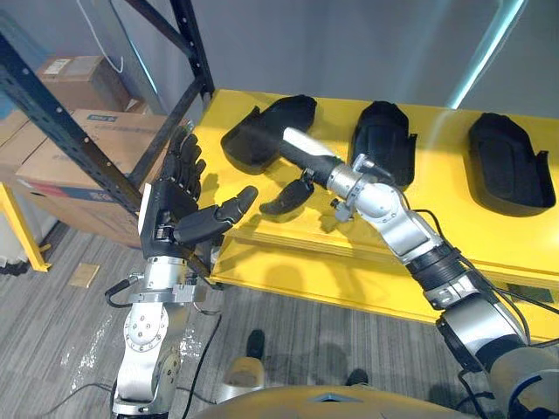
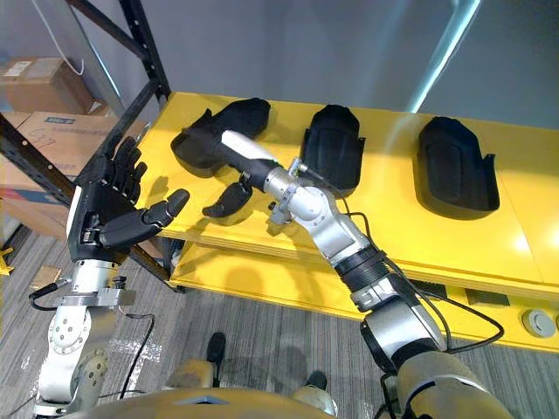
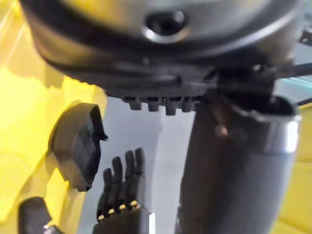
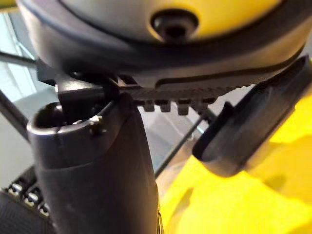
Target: Walk over and take three plastic housings, then place them on the shelf
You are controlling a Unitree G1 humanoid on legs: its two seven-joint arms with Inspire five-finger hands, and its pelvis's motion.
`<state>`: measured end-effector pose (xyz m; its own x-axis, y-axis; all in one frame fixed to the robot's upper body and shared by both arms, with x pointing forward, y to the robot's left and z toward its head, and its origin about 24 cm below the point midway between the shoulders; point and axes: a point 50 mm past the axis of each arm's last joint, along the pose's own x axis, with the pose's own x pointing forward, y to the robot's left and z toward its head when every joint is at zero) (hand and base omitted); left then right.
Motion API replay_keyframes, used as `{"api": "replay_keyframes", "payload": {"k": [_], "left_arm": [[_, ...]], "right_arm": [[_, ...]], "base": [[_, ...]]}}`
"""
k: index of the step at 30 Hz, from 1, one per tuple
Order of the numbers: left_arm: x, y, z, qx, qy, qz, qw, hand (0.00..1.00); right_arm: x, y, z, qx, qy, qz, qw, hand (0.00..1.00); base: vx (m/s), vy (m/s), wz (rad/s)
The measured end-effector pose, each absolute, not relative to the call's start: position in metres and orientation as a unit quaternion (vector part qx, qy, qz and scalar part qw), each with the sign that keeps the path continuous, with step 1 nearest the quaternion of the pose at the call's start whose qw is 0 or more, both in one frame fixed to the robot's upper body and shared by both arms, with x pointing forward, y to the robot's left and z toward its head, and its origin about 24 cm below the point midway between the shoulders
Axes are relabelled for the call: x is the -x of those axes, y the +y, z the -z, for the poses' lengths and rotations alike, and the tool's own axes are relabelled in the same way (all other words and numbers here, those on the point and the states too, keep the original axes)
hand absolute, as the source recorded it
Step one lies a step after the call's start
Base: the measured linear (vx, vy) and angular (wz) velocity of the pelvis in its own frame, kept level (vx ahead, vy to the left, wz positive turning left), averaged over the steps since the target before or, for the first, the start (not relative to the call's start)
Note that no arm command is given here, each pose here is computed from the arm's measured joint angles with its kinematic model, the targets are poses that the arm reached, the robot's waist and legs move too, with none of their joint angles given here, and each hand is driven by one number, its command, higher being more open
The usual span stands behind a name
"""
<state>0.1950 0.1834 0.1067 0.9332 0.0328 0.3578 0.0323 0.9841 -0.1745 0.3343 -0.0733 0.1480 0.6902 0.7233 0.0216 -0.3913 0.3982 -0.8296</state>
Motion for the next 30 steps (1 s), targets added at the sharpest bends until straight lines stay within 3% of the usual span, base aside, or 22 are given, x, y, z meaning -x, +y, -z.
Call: {"api": "replay_keyframes", "payload": {"k": [13, 20, 30], "left_arm": [[-0.191, 0.184, -0.105, 0.104, -0.180, 0.022, 0.978, 1.00], [-0.191, 0.184, -0.104, 0.106, -0.179, 0.022, 0.978, 1.00], [-0.192, 0.182, -0.101, 0.105, -0.163, 0.038, 0.980, 1.00]], "right_arm": [[-0.349, -0.069, -0.179, 0.500, -0.222, -0.351, 0.760, 1.00], [-0.368, -0.087, -0.175, 0.525, -0.166, -0.340, 0.763, 1.00], [-0.375, -0.086, -0.175, 0.580, -0.098, -0.396, 0.705, 1.00]], "base": [[-0.02, -0.011, 0.07], [0.00, 0.000, 0.00], [-0.03, -0.012, -0.01]]}}
